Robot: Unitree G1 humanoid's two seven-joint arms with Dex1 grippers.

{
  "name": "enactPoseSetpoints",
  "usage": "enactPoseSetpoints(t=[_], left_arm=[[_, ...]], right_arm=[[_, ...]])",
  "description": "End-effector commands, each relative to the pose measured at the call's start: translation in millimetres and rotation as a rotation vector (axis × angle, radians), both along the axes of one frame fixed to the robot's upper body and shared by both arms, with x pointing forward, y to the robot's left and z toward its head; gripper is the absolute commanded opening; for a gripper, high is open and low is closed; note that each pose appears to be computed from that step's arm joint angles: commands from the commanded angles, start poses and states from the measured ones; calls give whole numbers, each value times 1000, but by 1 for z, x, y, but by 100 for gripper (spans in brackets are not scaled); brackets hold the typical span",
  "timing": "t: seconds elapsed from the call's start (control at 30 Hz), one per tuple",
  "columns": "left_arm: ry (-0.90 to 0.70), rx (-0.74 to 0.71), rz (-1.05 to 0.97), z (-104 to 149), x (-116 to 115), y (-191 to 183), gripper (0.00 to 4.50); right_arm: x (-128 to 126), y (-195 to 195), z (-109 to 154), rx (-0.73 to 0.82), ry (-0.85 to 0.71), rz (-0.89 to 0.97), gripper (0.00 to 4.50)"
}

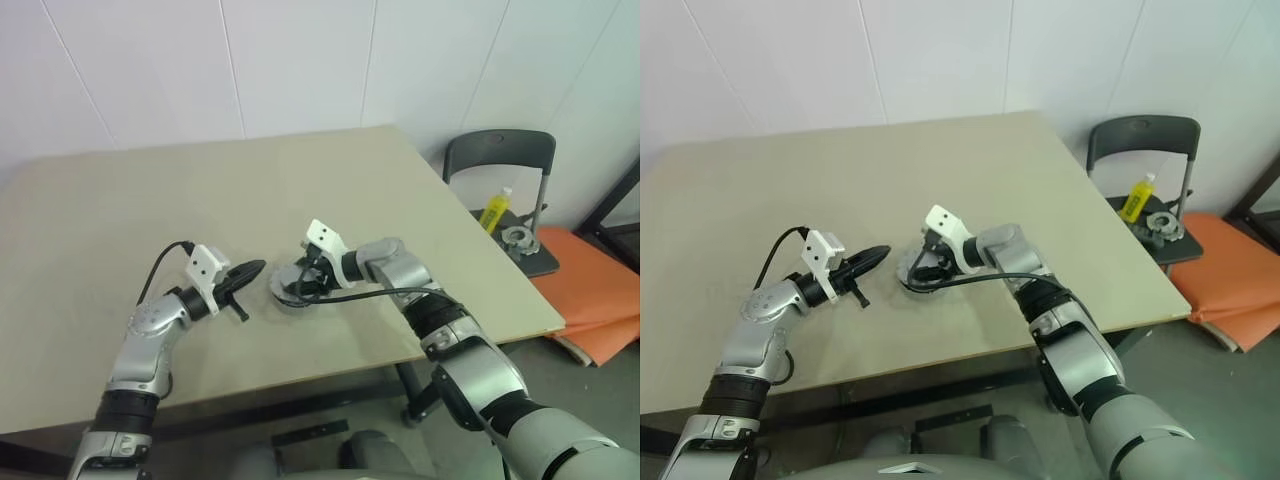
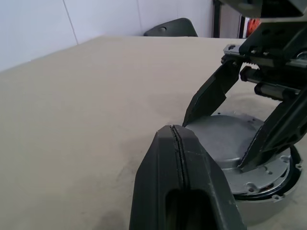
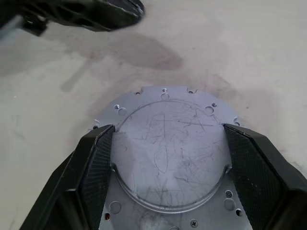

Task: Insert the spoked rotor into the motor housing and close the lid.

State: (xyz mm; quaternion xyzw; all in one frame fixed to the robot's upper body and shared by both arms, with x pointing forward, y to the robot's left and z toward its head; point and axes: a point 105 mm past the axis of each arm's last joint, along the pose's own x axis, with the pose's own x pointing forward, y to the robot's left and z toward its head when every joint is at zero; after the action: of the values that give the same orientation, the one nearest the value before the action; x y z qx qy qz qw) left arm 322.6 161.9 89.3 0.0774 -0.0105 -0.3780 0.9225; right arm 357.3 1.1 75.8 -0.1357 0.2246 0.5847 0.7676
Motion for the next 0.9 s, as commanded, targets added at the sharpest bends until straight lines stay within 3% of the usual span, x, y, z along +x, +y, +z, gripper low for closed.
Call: enactPoseSetpoints(t=[0.03, 0.67, 0.9], left_arm=[[-41, 2, -12, 9, 2, -3, 0], [-29, 19, -23, 3, 1, -8, 0], [-27, 21, -28, 3, 0, -9, 0]], right_arm=[[-19, -5, -23, -60, 101, 61, 319], [-16, 1, 35, 241, 8, 130, 319], [-10, -10, 18, 55, -134, 159, 319]])
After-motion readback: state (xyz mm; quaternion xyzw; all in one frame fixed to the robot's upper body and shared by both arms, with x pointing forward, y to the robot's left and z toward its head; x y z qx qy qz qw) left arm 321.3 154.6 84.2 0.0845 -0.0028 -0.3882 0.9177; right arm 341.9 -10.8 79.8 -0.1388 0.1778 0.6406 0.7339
